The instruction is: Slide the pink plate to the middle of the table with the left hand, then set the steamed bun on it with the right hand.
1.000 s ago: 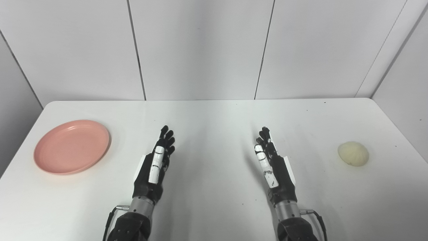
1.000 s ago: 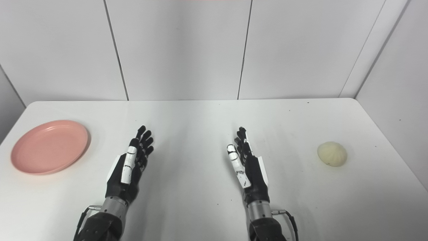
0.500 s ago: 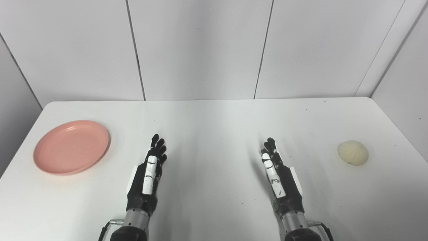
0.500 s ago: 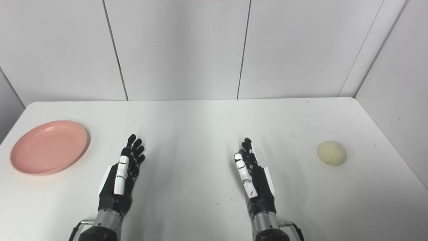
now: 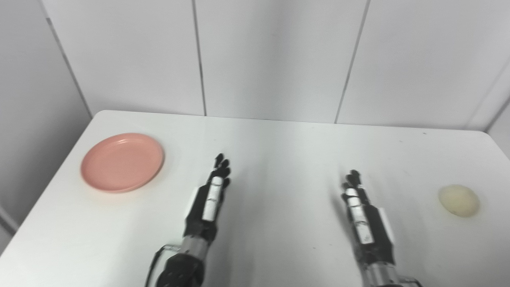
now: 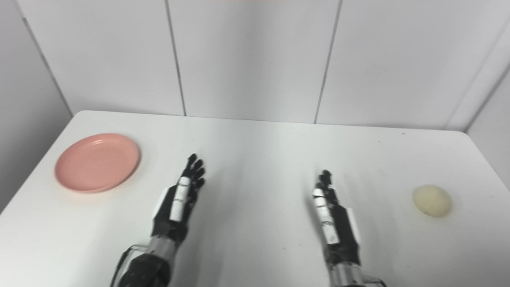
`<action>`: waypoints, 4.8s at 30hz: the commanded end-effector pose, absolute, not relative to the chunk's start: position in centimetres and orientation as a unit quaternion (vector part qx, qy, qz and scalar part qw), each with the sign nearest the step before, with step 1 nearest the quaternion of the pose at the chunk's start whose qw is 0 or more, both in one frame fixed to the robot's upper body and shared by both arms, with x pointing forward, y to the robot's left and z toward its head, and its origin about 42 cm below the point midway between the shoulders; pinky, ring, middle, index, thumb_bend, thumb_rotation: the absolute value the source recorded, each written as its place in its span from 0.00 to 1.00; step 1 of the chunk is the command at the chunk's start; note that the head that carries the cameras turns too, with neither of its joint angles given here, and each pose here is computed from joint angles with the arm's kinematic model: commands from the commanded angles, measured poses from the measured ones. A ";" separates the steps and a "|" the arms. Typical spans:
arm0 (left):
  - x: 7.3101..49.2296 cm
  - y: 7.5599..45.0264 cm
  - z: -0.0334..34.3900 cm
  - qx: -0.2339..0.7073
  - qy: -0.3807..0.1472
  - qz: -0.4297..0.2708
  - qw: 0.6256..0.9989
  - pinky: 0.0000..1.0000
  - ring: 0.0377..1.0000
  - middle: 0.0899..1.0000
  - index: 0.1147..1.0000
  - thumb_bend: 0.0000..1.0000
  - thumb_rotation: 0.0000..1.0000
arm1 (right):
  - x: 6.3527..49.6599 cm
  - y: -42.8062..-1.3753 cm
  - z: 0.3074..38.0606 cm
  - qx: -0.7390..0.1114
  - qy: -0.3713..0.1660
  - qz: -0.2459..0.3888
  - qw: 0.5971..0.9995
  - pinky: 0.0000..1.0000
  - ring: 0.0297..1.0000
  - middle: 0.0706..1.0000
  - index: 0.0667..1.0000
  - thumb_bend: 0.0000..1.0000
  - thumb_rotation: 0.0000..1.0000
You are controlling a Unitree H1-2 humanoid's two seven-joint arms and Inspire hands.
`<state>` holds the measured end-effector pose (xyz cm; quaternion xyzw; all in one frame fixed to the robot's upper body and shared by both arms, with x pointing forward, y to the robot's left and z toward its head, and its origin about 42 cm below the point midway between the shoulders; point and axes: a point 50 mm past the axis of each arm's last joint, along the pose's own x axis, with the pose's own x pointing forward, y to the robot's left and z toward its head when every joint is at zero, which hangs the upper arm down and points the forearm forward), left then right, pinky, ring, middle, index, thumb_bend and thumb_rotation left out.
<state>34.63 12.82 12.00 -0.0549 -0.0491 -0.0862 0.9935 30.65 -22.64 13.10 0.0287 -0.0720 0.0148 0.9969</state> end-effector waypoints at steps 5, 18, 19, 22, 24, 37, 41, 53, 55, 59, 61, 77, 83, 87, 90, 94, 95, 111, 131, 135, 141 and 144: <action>37.9 15.5 14.3 -0.081 -0.103 -0.038 0.991 0.98 0.97 0.97 0.97 0.69 1.00 | 30.7 -23.7 13.4 0.041 -0.093 0.016 0.995 1.00 1.00 1.00 1.00 0.47 0.94; 40.5 24.9 21.1 -0.066 -0.186 0.110 0.974 0.91 0.81 0.80 0.80 0.76 1.00 | 31.1 -25.0 12.9 0.047 -0.095 0.017 0.994 1.00 1.00 1.00 1.00 0.46 0.94; 40.5 25.5 21.4 -0.063 -0.190 0.123 0.972 0.90 0.80 0.80 0.79 0.75 1.00 | 31.1 -25.1 12.8 0.047 -0.094 0.018 0.994 1.00 1.00 1.00 1.00 0.46 0.94; 40.4 27.6 22.2 -0.039 -0.199 0.147 0.968 0.91 0.79 0.78 0.78 0.74 1.00 | 31.1 -25.2 12.8 0.047 -0.093 0.019 0.994 1.00 1.00 1.00 1.00 0.50 0.93; 40.3 29.2 22.6 -0.034 -0.205 0.163 0.965 0.90 0.79 0.78 0.78 0.74 1.00 | 31.1 -25.3 12.5 0.063 -0.099 0.014 0.993 1.00 1.00 1.00 1.00 0.53 0.83; 41.0 38.9 21.4 -0.042 -0.196 0.305 0.931 0.88 0.73 0.70 0.70 0.73 1.00 | 31.4 -25.5 12.1 0.071 -0.116 0.015 0.991 1.00 1.00 1.00 1.00 0.44 0.79; 40.9 40.7 20.7 -0.039 -0.189 0.335 0.922 0.83 0.71 0.69 0.68 0.73 1.00 | 31.3 -25.6 12.1 0.071 -0.114 0.019 0.991 1.00 1.00 1.00 1.00 0.40 0.81; 41.4 43.4 17.8 -0.020 -0.160 0.361 0.918 0.75 0.71 0.69 0.70 0.71 1.00 | 31.4 -25.6 12.0 0.076 -0.118 0.025 0.990 1.00 1.00 1.00 1.00 0.28 0.88; 41.4 43.4 17.4 -0.017 -0.158 0.361 0.919 0.78 0.73 0.70 0.74 0.69 1.00 | 31.4 -25.5 12.0 0.075 -0.118 0.024 0.990 1.00 1.00 1.00 1.00 0.27 0.91; 41.7 43.2 16.8 -0.025 -0.142 0.347 0.927 0.76 0.72 0.72 0.77 0.71 1.00 | 31.3 -25.5 12.1 0.071 -0.116 0.025 0.990 1.00 1.00 1.00 1.00 0.27 0.92; 41.7 42.5 16.7 -0.019 -0.121 0.324 0.938 0.83 0.76 0.74 0.74 0.75 1.00 | 31.2 -25.5 12.1 0.071 -0.117 0.025 0.990 1.00 1.00 1.00 1.00 0.26 0.93; 42.6 37.8 15.4 -0.027 -0.053 0.214 0.975 0.92 0.83 0.80 0.79 0.79 1.00 | 31.1 -25.7 12.3 0.076 -0.118 0.021 0.990 1.00 1.00 1.00 1.00 0.19 1.00; 42.9 36.3 15.1 -0.039 -0.038 0.187 0.981 0.90 0.83 0.80 0.79 0.77 1.00 | 31.1 -25.7 12.4 0.070 -0.120 0.020 0.990 1.00 1.00 1.00 1.00 0.19 1.00; 43.2 35.5 15.1 -0.064 -0.026 0.172 0.983 0.88 0.82 0.80 0.78 0.77 1.00 | 31.2 -25.7 12.3 0.071 -0.121 0.022 0.990 1.00 1.00 1.00 1.00 0.19 1.00; 43.4 34.8 15.2 -0.091 -0.025 0.156 0.983 0.86 0.81 0.79 0.78 0.77 1.00 | 31.1 -25.6 12.3 0.071 -0.118 0.022 0.990 1.00 1.00 1.00 1.00 0.19 1.00; 43.5 33.5 15.2 -0.106 -0.025 0.129 0.986 0.84 0.80 0.78 0.77 0.77 1.00 | 30.9 -25.2 12.6 0.070 -0.117 0.022 0.990 1.00 1.00 1.00 1.00 0.18 1.00; 43.5 33.2 15.2 -0.106 -0.026 0.118 0.987 0.83 0.80 0.78 0.77 0.76 1.00 | 30.9 -25.1 12.6 0.069 -0.119 0.023 0.990 1.00 1.00 1.00 1.00 0.18 1.00; 42.1 24.8 14.9 -0.093 -0.032 -0.018 0.995 0.79 0.80 0.78 0.77 0.73 1.00 | 30.4 -23.3 14.3 0.038 -0.114 0.028 0.992 1.00 1.00 1.00 1.00 0.48 0.88; 36.5 17.8 13.2 -0.147 -0.068 -0.076 0.984 0.86 0.86 0.83 0.82 0.71 1.00 | 30.7 -18.9 14.7 0.018 -0.118 0.014 0.993 0.96 0.93 0.95 0.96 0.51 0.77; 35.3 16.7 13.2 -0.140 -0.063 -0.099 0.983 0.94 0.91 0.90 0.87 0.70 1.00 | 31.1 -18.3 15.1 0.013 -0.120 0.019 0.992 1.00 0.96 0.97 0.97 0.52 0.79; 34.5 16.1 12.9 -0.119 -0.059 -0.117 0.984 0.99 0.99 0.99 0.99 0.69 1.00 | 31.7 -18.0 15.7 -0.001 -0.122 0.016 0.992 1.00 0.95 0.97 0.97 0.56 0.81; 34.1 15.8 13.0 -0.108 -0.060 -0.123 0.985 1.00 1.00 1.00 1.00 0.68 1.00 | 31.9 -17.9 16.0 -0.001 -0.122 0.012 0.992 0.99 0.95 0.96 0.97 0.55 0.80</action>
